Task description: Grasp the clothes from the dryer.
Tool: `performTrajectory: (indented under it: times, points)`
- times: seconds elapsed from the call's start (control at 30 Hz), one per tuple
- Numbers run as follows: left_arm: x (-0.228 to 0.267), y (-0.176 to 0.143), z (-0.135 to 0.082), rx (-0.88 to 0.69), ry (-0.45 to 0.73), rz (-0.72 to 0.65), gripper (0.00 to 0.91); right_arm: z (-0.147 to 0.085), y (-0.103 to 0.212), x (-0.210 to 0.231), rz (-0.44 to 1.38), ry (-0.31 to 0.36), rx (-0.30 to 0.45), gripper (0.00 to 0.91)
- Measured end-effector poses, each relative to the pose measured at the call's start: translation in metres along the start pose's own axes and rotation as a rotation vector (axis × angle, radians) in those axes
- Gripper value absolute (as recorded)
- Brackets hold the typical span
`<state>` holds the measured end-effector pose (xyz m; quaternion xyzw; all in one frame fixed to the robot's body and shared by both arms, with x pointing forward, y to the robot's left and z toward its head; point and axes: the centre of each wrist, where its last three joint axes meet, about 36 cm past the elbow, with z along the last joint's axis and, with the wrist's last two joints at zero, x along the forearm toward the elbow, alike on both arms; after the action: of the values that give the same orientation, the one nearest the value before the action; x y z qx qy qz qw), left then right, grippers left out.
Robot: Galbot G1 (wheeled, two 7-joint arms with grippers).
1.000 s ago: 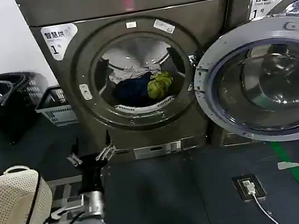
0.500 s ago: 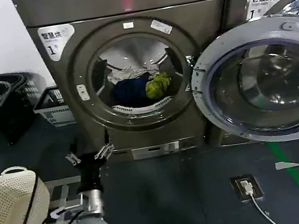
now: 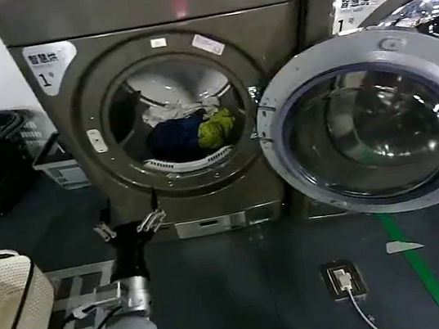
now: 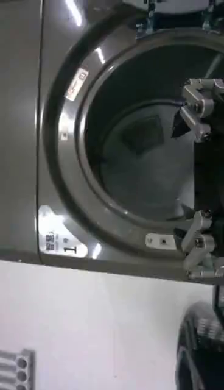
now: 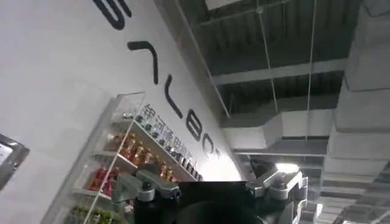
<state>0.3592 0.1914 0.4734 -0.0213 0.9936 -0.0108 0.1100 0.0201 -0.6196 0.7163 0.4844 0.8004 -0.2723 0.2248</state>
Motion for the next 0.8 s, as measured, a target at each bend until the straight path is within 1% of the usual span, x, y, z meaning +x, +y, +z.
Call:
performTrajectory:
  times: [0.37,0.8]
  points:
    - [-0.001,0.003,-0.002,-0.004,-0.006,0.002,0.907,-0.001,0.002,-0.002,-0.034,-0.019,-0.005,0.907]
    - [-0.011,0.0,0.001,-0.01,-0.011,0.015,0.907,-0.01,0.001,-0.003,-0.03,-0.036,-0.057,0.907]
